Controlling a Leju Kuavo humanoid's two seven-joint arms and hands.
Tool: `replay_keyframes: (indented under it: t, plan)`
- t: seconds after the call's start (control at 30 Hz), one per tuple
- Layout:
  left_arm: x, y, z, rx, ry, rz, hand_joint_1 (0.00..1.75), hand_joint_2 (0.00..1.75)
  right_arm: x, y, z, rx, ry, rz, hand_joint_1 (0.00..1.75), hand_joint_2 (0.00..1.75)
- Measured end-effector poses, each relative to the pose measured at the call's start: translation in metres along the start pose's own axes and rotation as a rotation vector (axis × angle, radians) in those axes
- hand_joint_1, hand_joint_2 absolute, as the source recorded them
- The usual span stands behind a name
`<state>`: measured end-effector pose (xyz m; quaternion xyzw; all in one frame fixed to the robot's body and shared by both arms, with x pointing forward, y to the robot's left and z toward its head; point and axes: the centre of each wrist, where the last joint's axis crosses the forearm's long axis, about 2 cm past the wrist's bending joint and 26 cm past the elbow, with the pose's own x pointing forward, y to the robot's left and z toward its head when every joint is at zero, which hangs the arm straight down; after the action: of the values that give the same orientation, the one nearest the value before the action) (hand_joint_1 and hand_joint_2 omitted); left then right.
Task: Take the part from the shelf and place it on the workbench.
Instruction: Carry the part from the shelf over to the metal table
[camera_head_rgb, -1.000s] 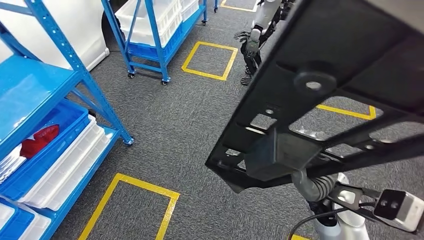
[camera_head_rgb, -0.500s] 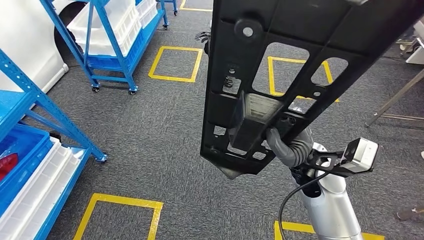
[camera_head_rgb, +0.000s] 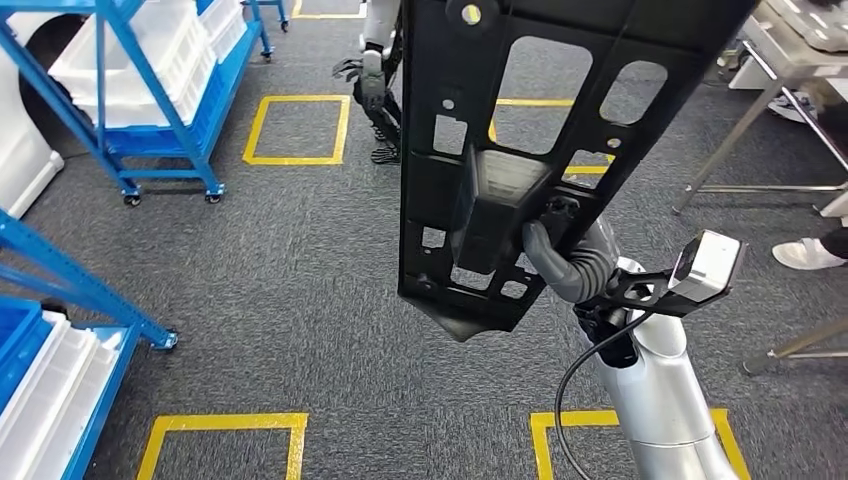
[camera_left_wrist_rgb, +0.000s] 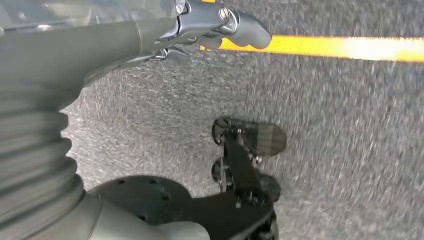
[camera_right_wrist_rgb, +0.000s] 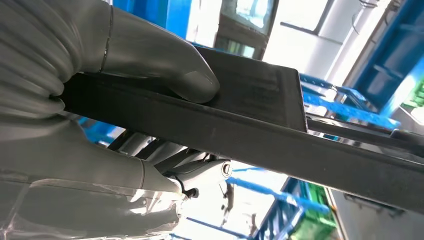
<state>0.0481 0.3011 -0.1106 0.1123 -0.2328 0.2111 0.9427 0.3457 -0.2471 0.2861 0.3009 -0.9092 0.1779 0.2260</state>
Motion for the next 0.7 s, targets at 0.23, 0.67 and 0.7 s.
replay_keyframes:
  t: [0.23, 0.67, 0.7]
  plan:
    - [-0.001, -0.004, 0.001, -0.003, 0.022, -0.001, 0.0, 1.75, -0.001, -0.005, -0.002, 0.006, -0.017, -0.011, 1.75, 1.75]
    - [-0.002, -0.003, 0.002, -0.002, 0.035, -0.025, 0.0, 1.75, 0.001, -0.021, 0.025, -0.13, 0.042, 0.018, 1.75, 1.75]
    - [-0.002, -0.003, 0.001, -0.006, 0.031, -0.028, 0.0, 1.75, 0.003, -0.023, 0.028, -0.135, 0.043, 0.023, 1.75, 1.75]
